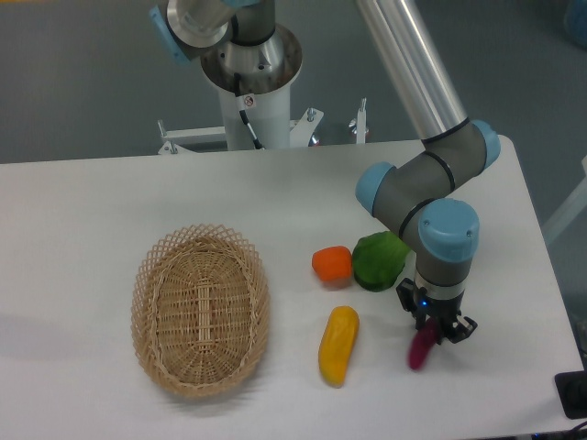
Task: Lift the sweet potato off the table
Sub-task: 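Close the gripper around the purple sweet potato, then lift the purple sweet potato up off the table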
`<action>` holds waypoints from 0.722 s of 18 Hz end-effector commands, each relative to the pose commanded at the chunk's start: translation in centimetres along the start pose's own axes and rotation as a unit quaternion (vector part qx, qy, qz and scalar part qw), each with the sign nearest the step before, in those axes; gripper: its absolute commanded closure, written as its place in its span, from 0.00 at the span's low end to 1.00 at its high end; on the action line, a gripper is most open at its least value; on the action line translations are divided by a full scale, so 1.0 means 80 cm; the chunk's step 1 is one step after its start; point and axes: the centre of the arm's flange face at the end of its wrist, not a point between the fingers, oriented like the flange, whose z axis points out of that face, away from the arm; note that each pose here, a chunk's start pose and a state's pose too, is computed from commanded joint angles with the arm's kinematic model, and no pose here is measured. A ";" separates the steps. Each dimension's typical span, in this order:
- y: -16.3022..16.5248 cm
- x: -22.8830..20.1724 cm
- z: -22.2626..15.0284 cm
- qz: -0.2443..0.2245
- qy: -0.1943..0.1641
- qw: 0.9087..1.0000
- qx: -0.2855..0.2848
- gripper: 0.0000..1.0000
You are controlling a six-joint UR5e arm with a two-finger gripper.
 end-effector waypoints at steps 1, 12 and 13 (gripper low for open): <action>0.000 0.000 0.000 0.000 0.000 1.000 -0.001 0.72; 0.002 0.001 -0.140 -0.009 -0.021 1.000 0.017 0.75; -0.003 0.008 -0.164 -0.008 -0.013 0.999 0.028 0.75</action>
